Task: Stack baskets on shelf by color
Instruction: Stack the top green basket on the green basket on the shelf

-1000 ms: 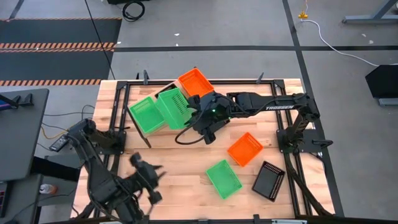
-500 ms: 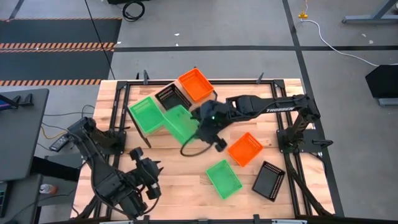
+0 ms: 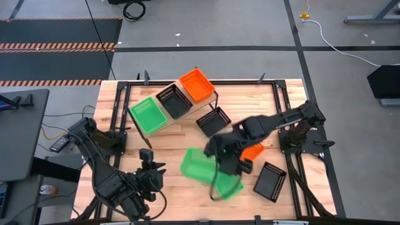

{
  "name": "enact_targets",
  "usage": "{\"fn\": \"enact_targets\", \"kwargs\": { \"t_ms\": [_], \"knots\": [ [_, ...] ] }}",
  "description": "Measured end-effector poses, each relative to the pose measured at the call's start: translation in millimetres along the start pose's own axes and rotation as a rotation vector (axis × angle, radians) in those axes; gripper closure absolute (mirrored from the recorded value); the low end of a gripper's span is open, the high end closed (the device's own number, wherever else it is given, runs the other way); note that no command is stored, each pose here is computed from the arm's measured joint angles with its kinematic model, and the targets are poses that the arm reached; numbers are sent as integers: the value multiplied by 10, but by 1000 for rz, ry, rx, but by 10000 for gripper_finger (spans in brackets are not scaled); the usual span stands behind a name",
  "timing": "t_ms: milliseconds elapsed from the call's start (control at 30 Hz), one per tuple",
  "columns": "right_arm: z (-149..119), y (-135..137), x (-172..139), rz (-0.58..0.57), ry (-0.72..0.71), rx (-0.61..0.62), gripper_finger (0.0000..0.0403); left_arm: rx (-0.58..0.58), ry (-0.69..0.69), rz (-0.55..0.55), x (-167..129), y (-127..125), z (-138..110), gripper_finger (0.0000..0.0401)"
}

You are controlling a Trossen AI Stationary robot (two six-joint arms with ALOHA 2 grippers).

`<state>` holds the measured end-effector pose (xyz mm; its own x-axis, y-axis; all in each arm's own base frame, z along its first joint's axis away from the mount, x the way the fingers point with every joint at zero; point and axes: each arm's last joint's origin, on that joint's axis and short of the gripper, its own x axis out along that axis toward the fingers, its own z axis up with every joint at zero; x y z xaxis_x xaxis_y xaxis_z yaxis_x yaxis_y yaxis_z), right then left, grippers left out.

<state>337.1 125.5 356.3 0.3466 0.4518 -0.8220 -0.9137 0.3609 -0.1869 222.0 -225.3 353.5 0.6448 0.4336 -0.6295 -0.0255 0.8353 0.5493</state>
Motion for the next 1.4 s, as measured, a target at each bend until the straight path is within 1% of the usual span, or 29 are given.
{"fn": "enact_targets", "kwargs": {
  "t_ms": [67,167,267,333,367,467,567,633,700,767,867,967,1067,1167,1233,1300,1400],
  "knots": [
    [87,85,37,21,-10,-52,393,44,-10,-11,23,0,32,282],
    [188,190,79,44,-19,-106,393,97,-25,-69,78,-9,112,274],
    [258,270,107,60,-25,-130,393,104,-87,-183,147,-31,269,264],
    [297,314,121,75,-35,-137,392,120,-159,-270,182,-39,395,258],
    [316,333,127,83,-43,-140,392,126,-202,-296,194,-36,456,255],
    [365,388,142,104,-60,-126,393,187,-308,-301,220,-5,587,250],
    [409,432,156,114,-71,-116,394,260,-362,-277,258,40,658,247],
    [433,451,163,114,-77,-105,395,273,-380,-327,309,77,694,246],
    [457,472,170,116,-82,-97,395,267,-378,-397,412,86,729,244],
    [475,495,176,120,-84,-99,395,285,-362,-445,515,67,743,243],
    [489,509,180,118,-84,-103,395,317,-382,-498,641,17,792,244],
    [492,507,180,118,-87,-93,394,349,-434,-565,710,-62,846,245],
    [492,508,180,121,-86,-65,394,389,-462,-579,755,-129,869,246],
    [484,499,179,120,-82,-25,390,424,-464,-582,763,-162,862,259],
    [482,491,178,116,-82,3,384,440,-468,-581,757,-174,859,280],
    [484,478,177,101,-82,11,377,446,-469,-578,755,-180,858,312],
    [487,462,177,73,-75,25,361,455,-464,-583,756,-184,850,374]
  ]
}}
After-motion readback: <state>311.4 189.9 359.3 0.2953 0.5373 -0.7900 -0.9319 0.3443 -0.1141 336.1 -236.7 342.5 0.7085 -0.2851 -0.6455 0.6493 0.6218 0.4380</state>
